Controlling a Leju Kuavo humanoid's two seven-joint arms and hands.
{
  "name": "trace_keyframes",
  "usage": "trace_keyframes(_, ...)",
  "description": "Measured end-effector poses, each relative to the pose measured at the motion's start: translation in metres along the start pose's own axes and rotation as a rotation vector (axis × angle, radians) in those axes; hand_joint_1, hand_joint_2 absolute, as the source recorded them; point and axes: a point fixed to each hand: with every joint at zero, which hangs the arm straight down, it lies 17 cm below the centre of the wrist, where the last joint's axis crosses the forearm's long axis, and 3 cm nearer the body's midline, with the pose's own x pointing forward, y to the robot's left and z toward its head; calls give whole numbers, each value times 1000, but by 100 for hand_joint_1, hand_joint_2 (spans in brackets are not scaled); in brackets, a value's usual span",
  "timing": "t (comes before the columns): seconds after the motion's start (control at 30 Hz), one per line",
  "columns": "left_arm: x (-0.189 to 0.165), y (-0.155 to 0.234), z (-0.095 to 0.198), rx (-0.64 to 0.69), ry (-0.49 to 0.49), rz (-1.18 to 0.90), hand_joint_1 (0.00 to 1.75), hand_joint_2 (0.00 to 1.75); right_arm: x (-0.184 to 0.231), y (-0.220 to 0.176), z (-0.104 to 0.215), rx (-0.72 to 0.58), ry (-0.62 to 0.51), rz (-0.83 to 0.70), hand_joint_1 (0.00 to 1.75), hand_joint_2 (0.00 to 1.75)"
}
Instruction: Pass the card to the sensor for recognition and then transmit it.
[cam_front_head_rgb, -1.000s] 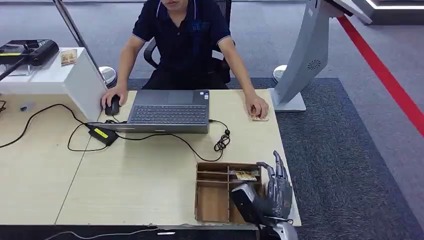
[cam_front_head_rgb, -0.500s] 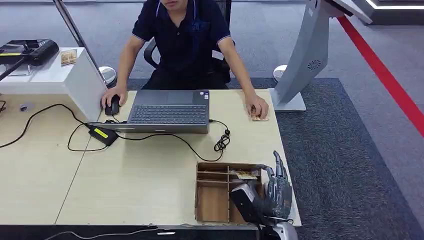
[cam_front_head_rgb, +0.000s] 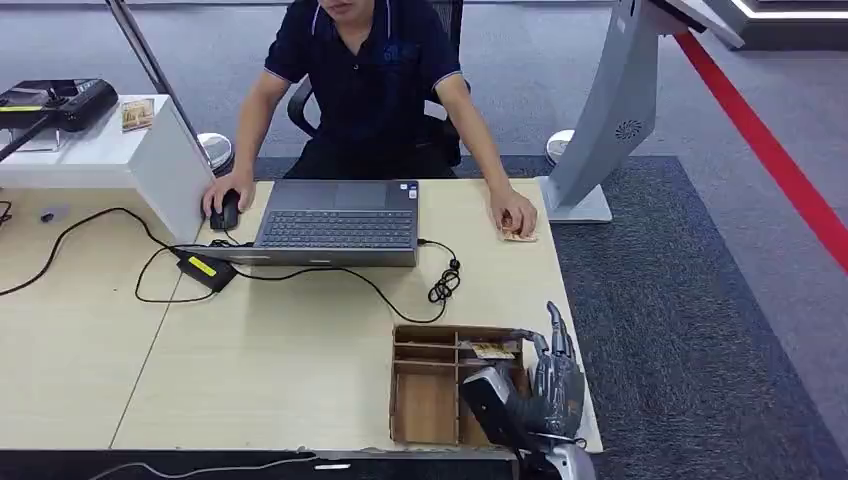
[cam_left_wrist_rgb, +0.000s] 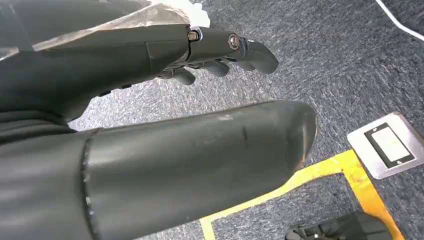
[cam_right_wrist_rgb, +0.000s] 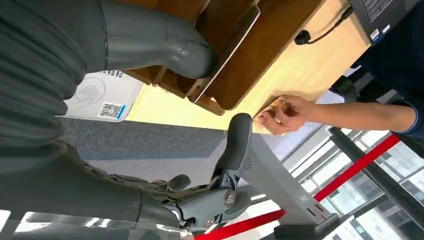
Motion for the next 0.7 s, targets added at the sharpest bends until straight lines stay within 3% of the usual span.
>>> trace_keyframes(0.2, 0, 0, 0, 0, 0, 0, 0, 0, -2, 2, 1, 6, 8, -4, 80, 175)
trace_keyframes(0.3, 0, 0, 0, 0, 0, 0, 0, 0, -3, 3, 2, 9, 10, -3, 72, 175)
trace_keyframes(0.7, 0, 0, 0, 0, 0, 0, 0, 0, -7, 11, 6, 29, 22, 2, 82, 175)
